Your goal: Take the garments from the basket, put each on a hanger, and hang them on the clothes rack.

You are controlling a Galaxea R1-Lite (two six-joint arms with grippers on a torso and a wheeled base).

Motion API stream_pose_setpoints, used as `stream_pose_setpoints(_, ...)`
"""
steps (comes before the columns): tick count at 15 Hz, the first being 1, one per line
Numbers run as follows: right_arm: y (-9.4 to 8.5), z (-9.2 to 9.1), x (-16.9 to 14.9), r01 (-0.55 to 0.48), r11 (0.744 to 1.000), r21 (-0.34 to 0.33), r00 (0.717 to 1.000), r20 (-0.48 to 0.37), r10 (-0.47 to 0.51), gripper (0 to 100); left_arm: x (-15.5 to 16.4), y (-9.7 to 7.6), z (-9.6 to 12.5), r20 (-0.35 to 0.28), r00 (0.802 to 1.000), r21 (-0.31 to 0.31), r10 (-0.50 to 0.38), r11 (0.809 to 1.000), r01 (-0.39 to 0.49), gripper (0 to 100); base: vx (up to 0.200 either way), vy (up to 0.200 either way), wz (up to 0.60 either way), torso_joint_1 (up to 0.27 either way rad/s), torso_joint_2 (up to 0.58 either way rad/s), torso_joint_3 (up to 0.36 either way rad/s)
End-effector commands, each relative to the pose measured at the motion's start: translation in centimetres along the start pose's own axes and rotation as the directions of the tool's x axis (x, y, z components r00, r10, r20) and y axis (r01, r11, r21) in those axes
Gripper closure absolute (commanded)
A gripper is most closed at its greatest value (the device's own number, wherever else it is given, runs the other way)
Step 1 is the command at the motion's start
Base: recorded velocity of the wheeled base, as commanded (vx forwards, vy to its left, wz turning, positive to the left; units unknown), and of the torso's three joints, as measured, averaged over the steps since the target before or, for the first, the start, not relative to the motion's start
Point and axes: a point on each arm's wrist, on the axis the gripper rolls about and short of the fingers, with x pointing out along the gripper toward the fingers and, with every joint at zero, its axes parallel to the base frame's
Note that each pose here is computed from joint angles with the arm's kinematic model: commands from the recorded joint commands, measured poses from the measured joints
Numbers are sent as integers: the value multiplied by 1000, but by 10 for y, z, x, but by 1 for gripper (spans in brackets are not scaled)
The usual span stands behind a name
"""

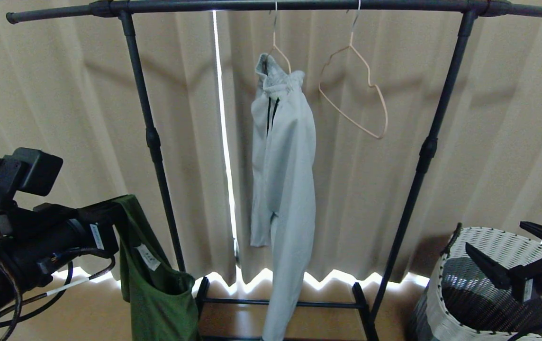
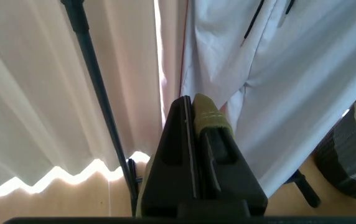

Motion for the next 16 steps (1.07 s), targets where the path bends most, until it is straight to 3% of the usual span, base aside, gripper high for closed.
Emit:
stream_pose_setpoints(1,0,1,0,0,1000,1,1000,4,0,0,0,0,-1,-3,1000,0,-2,1000,2,100,0,0,0,0,0,0)
stream_pose_setpoints(12,0,0,-1,-3,1000,11,1000,0,3,0,-1,-1,-5,-17,1000,5,-6,1000,7,100,0,0,0,37,-121,-78)
stream_pose_setpoints(16,4,-9,-7,-9,1000,9,999,-34,10,0,-1,-1,-5,-17,1000,5,-6,1000,7,100,0,0,0,0,0,0)
